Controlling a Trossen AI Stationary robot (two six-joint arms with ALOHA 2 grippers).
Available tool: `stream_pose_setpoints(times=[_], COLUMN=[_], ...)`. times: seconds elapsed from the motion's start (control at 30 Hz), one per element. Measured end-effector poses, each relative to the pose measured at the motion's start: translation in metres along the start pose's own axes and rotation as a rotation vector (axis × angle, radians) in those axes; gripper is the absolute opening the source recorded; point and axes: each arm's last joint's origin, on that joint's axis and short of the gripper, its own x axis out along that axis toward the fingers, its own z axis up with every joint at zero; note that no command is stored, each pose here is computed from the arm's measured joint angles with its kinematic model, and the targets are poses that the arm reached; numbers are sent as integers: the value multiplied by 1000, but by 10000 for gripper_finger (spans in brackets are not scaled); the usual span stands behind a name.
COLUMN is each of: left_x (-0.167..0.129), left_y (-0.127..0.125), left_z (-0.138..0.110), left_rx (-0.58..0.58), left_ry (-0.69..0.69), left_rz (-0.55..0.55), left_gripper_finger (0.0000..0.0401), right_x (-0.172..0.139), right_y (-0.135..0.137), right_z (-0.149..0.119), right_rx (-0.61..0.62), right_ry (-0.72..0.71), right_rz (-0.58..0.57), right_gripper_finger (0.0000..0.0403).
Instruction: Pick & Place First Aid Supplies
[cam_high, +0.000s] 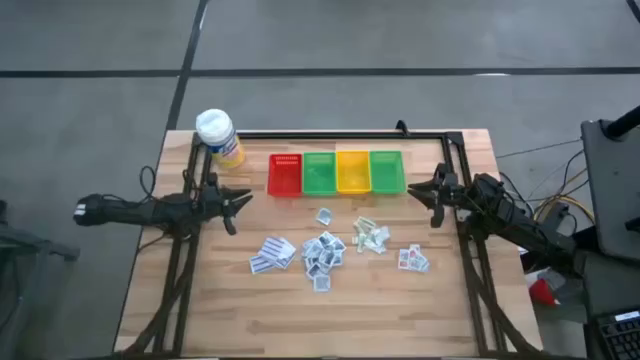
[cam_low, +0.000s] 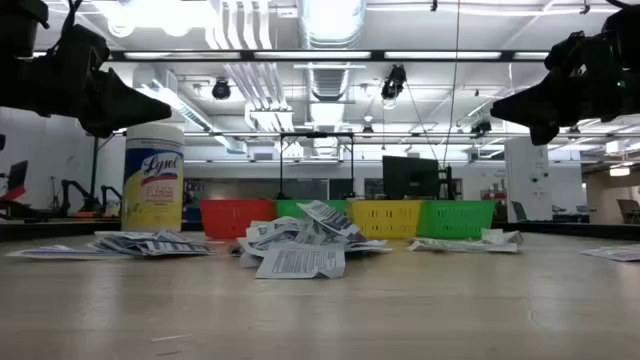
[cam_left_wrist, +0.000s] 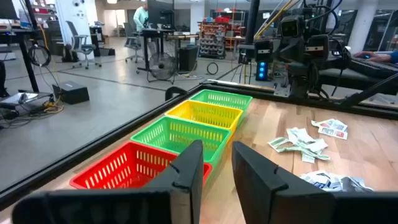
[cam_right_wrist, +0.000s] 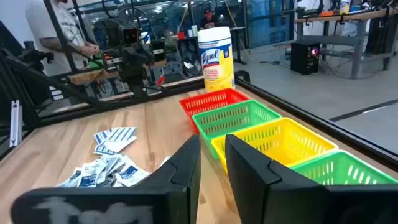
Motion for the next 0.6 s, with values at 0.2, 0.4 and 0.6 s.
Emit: stream_pose_setpoints(times=[0.2, 0.4, 0.6], left_x=[0, 0, 0], left_y=[0, 0, 0], left_z=[0, 0, 0], left_rx=[0, 0, 0], left_ry=[0, 0, -1], left_rz=[0, 0, 0], left_gripper_finger=[83, 83, 83], right_x=[0, 0, 0], right_y=[0, 0, 0], right_z=[0, 0, 0], right_rx=[-1, -1, 0], right_ry=[0, -1, 0], right_rz=[0, 0, 0], right_gripper_finger=[85, 84, 71])
